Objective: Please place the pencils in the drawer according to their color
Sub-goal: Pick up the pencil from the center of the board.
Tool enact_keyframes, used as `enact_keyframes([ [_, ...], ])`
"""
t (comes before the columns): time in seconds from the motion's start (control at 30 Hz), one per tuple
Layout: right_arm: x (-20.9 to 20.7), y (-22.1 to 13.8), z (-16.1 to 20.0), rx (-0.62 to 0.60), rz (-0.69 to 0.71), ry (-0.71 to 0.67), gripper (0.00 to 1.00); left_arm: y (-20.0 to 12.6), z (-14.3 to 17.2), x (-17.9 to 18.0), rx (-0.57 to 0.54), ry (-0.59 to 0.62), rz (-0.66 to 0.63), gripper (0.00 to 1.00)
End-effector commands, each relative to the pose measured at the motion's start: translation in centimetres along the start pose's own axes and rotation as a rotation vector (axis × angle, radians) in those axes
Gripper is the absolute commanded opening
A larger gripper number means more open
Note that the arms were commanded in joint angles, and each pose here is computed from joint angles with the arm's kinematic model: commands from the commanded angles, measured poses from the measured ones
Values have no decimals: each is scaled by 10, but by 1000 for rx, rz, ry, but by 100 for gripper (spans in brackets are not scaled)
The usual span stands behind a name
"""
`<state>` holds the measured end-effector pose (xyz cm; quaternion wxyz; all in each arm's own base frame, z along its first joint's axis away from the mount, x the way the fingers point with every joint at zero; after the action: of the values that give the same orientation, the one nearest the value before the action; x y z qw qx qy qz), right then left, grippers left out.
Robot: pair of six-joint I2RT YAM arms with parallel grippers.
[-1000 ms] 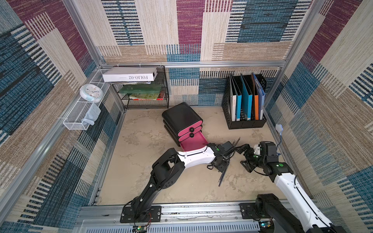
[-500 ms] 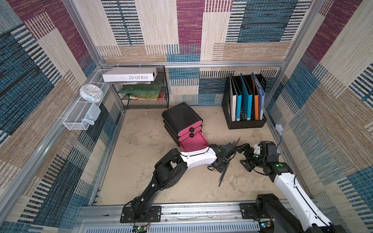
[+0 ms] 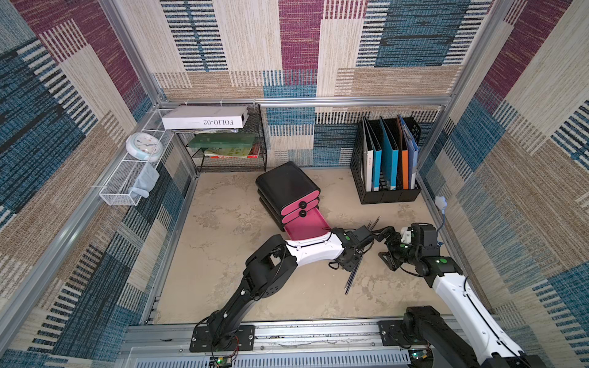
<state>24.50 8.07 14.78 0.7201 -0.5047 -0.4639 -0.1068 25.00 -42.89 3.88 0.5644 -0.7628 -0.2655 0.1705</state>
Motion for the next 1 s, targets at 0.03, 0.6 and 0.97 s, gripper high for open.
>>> enact_keyframes([
  [0.03,4,0,0,1,-18,-3,97,10,17,-4,72,14,22,38],
  [0.6,3,1,-1,1,-20,-4,97,13,20,-9,84,17,44,21],
  [0.97,2,1,-1,1,-22,0,97,10,20,-12,82,25,58,5],
])
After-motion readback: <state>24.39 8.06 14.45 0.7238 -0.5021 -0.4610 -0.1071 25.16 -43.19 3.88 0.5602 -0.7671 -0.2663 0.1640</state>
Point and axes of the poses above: each gripper's point midway between its finger pads, its own y axis out along the fingers, its own x axis along the line the jaws close on, z = x × y, the point moved 2 cm from there along -y, back along the fingers, and after that the axes turned 8 degrees about y, right-handed, at the moved point
